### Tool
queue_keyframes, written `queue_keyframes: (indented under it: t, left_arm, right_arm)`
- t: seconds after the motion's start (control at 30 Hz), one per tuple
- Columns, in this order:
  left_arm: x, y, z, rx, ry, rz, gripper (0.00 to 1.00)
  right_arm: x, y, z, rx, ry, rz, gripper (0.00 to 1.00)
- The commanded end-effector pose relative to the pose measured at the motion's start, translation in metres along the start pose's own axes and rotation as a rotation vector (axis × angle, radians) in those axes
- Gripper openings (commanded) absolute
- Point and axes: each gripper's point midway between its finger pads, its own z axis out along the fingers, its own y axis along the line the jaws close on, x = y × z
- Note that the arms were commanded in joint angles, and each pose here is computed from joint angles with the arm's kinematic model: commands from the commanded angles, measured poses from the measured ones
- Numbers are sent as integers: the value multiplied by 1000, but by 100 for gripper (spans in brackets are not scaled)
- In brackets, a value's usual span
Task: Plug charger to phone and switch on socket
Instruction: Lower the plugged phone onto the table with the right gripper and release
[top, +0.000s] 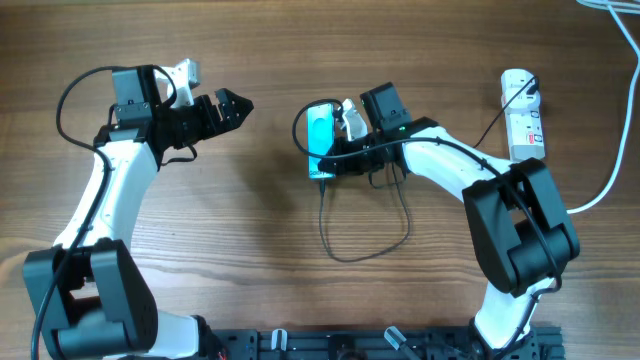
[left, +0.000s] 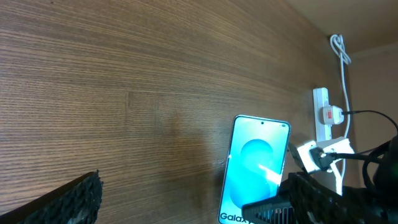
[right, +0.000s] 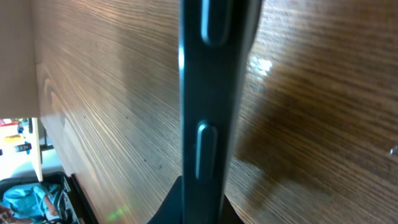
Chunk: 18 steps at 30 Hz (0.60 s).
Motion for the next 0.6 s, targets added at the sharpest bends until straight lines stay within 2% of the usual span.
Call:
queue_keyframes:
  t: [0.0,0.17,0.33,0.57]
  left_arm:
    - [-2,0,-1,-10,-9,15,100]
    - [-2,0,-1,-11,-9,15,100]
    - [-2,0,-1,-10,-9,15,100]
    - [-2,0,-1,-10,-9,15,100]
  right_arm:
    - [5,-7,5,0,0,33,4]
    - [9,-11,8,-2,-5,99,6]
    - [12,-8,11,-3,2,91,20]
    - [11,-9,11,4,-1,91,21]
